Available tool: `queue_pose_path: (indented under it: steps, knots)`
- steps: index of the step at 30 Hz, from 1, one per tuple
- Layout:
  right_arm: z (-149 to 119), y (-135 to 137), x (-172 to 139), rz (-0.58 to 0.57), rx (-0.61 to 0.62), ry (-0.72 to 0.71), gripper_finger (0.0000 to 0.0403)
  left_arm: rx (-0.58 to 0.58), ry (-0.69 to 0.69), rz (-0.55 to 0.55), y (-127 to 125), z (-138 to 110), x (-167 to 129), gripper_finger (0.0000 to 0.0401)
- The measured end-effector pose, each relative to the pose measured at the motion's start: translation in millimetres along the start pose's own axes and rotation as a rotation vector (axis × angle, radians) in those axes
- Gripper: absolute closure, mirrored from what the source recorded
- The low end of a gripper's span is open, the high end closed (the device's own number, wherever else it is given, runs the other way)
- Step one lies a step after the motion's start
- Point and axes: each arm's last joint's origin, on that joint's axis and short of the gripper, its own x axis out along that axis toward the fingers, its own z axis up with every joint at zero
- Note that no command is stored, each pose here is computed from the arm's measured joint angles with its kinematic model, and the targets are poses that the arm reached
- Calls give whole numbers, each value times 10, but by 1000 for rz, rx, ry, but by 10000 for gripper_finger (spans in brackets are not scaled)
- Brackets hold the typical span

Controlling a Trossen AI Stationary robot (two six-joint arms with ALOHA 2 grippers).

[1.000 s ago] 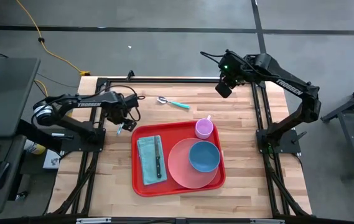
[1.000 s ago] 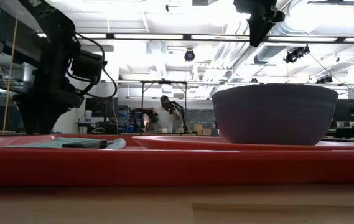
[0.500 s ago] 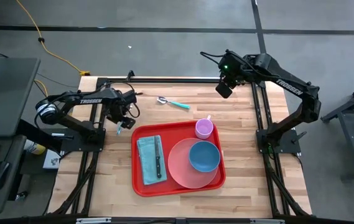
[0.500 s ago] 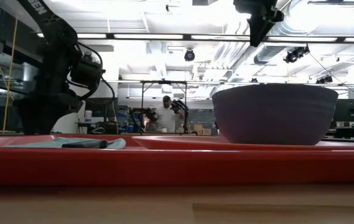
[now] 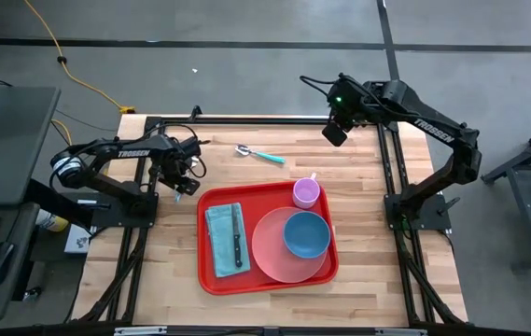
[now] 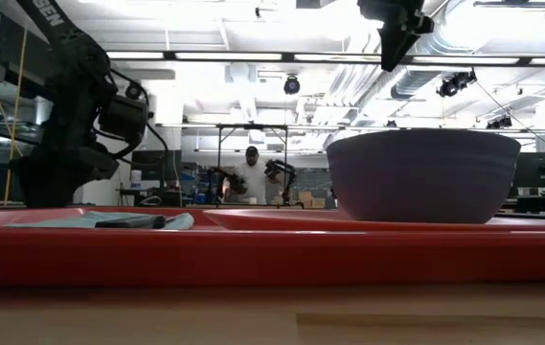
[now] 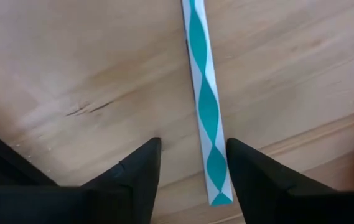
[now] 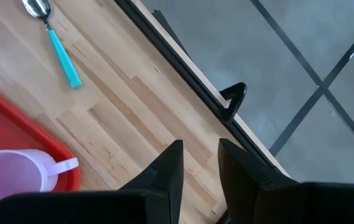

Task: Set up tray
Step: Put the blue fork on the blue napkin to the left of the black knife

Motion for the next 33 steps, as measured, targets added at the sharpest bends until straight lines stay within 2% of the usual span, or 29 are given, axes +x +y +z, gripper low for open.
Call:
queue_pose_path:
  steps: [21, 28, 33]
  knots:
    - [3, 0, 0, -3, -3, -3, 325, 20, -1, -6, -6, 6, -3, 354]
    - [2, 0, 1, -3, -3, -3, 325, 66, -1, -9, -30, 40, -81, 362]
    - [1, 0, 1, -1, -14, -2, 325, 140, -44, -79, -95, 84, -325, 362]
